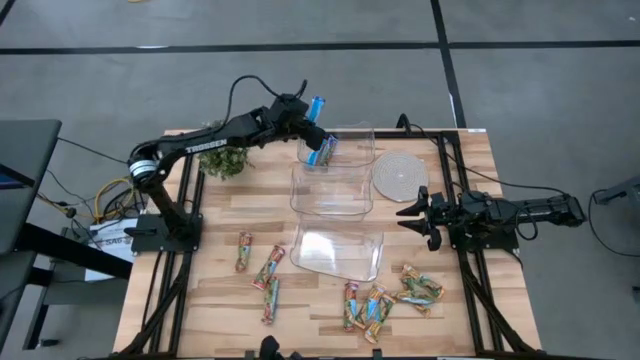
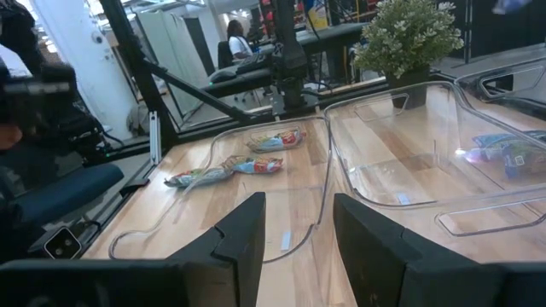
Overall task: Pick and place Granola Bars by type
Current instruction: Put the blue granola bar into the top transparent bin
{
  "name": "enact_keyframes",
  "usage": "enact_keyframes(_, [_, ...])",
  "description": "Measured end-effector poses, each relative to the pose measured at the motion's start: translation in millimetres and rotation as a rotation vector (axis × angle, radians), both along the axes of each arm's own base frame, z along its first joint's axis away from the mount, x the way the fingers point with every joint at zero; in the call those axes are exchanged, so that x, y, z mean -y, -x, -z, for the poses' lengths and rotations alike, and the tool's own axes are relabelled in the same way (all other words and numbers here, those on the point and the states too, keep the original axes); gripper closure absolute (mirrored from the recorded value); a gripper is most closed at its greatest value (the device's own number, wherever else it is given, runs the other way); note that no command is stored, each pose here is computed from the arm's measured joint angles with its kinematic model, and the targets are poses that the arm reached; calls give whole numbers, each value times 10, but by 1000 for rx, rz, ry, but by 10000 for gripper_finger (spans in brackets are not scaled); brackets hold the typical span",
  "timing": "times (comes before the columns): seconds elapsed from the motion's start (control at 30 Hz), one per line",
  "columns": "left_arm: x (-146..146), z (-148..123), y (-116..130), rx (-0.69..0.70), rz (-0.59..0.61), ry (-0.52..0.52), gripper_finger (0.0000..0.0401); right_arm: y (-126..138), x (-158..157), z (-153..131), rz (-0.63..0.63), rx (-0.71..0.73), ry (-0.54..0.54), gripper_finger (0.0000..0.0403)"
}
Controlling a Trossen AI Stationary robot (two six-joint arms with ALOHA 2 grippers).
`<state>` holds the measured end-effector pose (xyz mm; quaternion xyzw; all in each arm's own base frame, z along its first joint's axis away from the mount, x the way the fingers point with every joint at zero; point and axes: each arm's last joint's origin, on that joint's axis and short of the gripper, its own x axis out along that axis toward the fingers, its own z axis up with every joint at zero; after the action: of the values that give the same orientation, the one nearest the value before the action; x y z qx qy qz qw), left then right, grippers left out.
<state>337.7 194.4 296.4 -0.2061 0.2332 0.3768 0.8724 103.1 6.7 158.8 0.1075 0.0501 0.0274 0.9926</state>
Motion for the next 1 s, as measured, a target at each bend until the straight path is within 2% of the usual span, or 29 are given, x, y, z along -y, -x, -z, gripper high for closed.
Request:
enact_keyframes(0.33, [-49,386,-179,23,23,211,372,0,0,-1,0,0,0,270])
enact_keyframes(0.47, [-63,481,-219,24,27,251,372,0,0,-1,0,0,0,269])
enact_keyframes(0.67, [-77,484,-245,51,19,251,372,0,0,-2,0,1,0,270])
enact_keyframes(0.87, [-73,514,-217,16,5,270,372,0,0,0,0,0,0,268])
enact_keyframes(1.0, [-102,638,-227,-19,-11,306,372,0,0,-1,0,0,0,270])
